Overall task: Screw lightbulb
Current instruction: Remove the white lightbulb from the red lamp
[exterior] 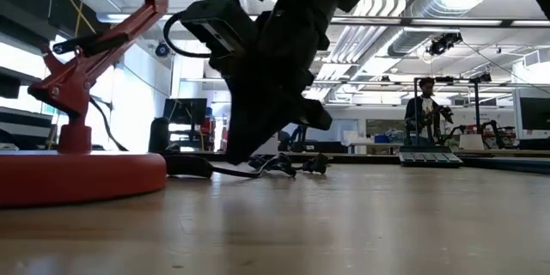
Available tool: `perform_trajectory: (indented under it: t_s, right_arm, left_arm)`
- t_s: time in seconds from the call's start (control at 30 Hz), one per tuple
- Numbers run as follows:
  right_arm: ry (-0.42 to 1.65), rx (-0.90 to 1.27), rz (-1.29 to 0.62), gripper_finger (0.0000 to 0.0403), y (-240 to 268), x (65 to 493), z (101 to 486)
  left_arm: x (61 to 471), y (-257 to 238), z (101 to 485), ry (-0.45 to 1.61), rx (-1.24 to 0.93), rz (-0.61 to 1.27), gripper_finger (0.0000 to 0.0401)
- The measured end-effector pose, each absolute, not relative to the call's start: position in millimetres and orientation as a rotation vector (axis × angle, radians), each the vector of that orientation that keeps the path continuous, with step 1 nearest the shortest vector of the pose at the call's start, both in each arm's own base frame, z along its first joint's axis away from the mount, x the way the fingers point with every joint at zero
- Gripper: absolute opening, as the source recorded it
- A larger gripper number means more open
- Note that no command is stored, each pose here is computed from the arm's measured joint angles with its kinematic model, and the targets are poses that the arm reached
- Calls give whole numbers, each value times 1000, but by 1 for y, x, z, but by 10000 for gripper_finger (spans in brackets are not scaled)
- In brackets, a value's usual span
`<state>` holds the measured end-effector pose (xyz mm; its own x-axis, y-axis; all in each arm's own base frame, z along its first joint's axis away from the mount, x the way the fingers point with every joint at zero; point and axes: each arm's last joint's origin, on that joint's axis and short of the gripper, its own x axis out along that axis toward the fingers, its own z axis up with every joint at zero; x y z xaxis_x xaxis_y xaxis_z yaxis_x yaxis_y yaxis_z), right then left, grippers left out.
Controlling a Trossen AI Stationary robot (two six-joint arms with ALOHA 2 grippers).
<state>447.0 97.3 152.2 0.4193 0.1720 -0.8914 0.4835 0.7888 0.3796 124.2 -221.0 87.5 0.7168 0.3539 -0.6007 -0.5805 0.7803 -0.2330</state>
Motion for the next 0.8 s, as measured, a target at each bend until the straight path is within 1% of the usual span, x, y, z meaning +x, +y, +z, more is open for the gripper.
perform_trajectory:
  t_s: [0.1, 0.3, 0.43, 0.57, 0.7, 0.8]
  right_arm:
    - [1170, 616, -201, 0, 95, 442, 160]
    - [1179, 532, -179, 0, 81, 431, 188]
    - [1145, 541, -163, 0, 74, 420, 220]
    - [1101, 563, -148, 0, 59, 407, 253]
    - [1070, 597, -234, 0, 43, 390, 279]
    - [1020, 608, -252, 0, 35, 384, 294]
  left_arm:
    - [123, -218, 90, 582, -405, 551, 0]
    - [124, -220, 92, 589, -445, 540, 0]
    - [125, -226, 98, 615, -477, 529, 0]
    - [123, -228, 114, 669, -515, 503, 0]
    - [117, -223, 126, 747, -513, 507, 0]
    - [114, -220, 127, 744, -523, 526, 0]
